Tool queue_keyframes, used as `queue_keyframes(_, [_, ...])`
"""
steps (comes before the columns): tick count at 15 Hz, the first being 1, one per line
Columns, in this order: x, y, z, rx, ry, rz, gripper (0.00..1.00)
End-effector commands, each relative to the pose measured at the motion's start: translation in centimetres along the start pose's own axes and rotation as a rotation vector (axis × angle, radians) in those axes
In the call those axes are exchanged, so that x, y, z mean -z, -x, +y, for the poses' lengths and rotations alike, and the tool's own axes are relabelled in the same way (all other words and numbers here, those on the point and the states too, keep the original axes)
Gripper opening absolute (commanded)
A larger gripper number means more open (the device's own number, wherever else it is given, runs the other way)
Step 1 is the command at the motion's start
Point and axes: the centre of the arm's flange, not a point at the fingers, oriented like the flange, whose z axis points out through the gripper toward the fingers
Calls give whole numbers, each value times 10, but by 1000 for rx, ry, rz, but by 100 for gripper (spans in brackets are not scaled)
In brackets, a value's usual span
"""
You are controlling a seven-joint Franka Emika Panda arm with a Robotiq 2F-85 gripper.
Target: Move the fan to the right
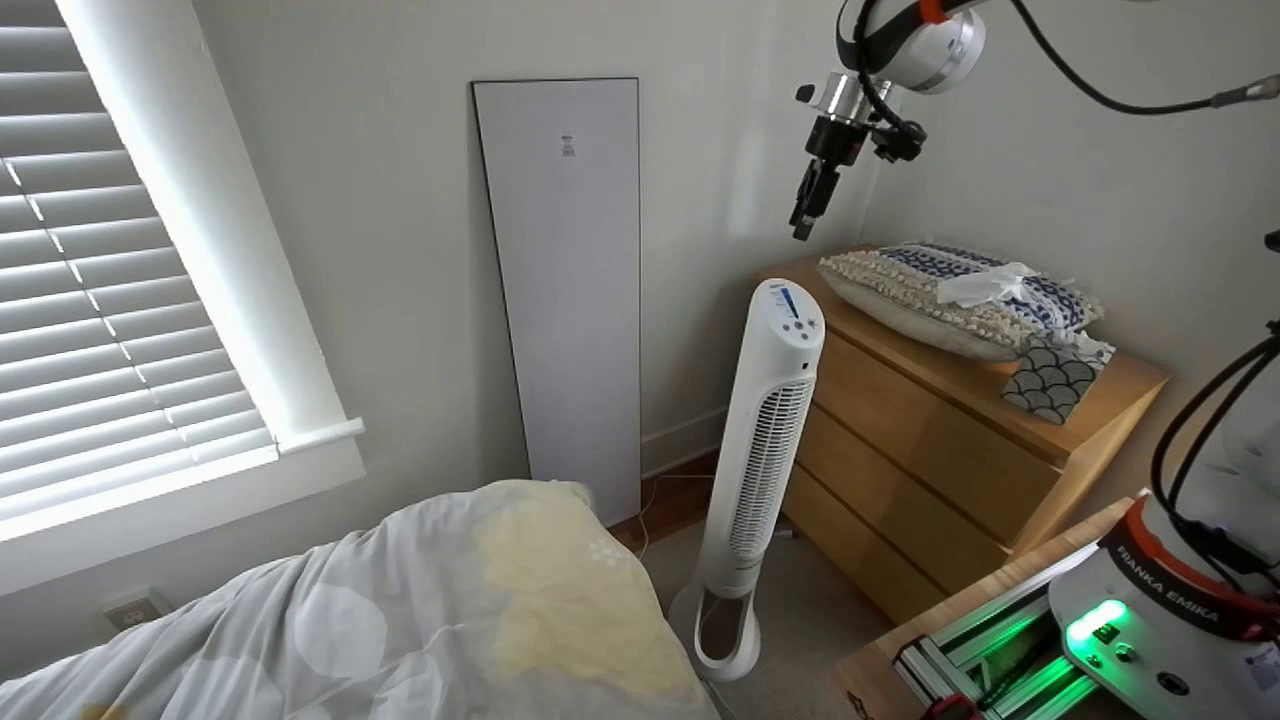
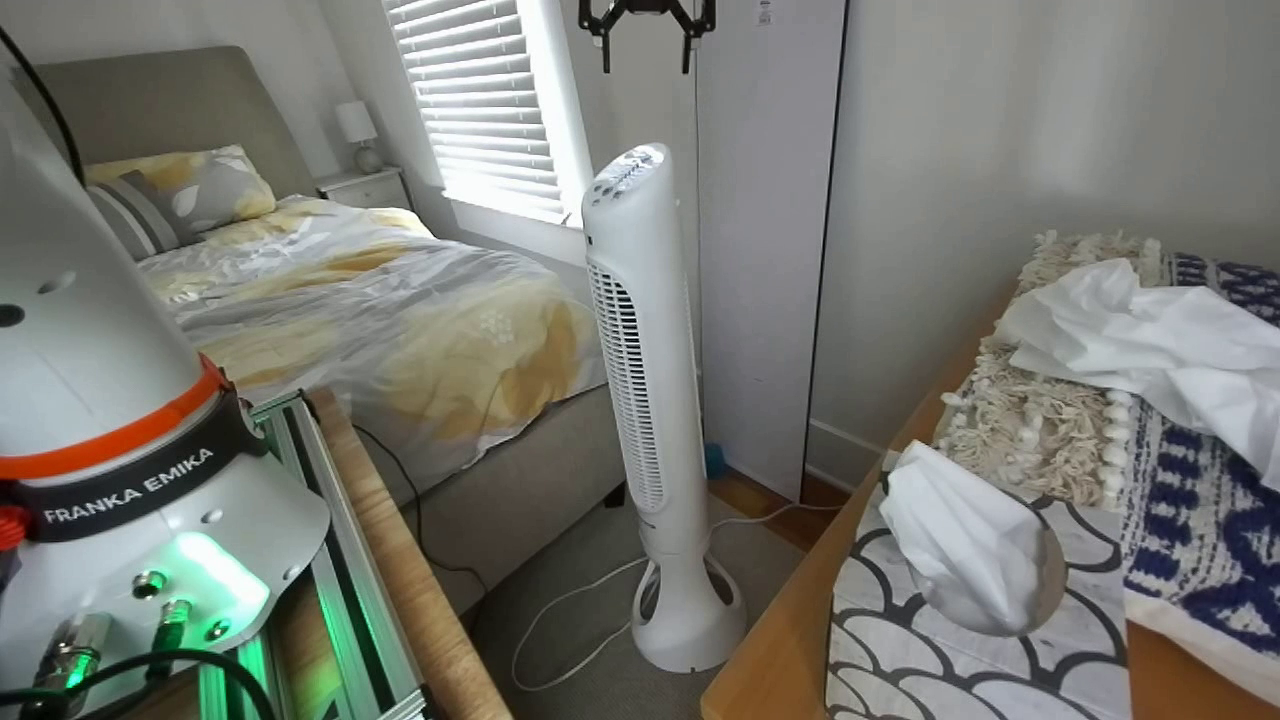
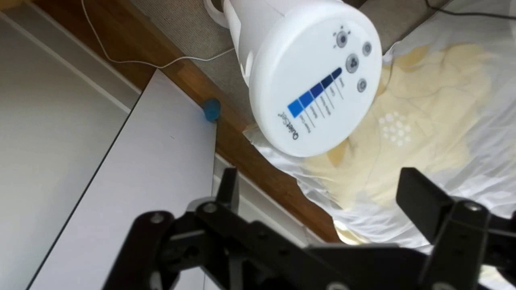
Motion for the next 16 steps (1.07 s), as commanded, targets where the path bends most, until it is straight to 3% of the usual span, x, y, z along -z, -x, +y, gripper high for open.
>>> queue_keyframes(1, [-18, -15, 33, 154, -102, -77, 100])
queue_keyframes(4, [-37, -19, 42, 232, -169, -139, 100])
queue_keyframes(5, [-32, -8, 27, 179, -143, -94, 100])
queue_keyframes(14, [-33, -9, 31, 182, -144, -93, 100])
queue_keyframes(16, [-46, -18, 38, 219, -177, -88, 100])
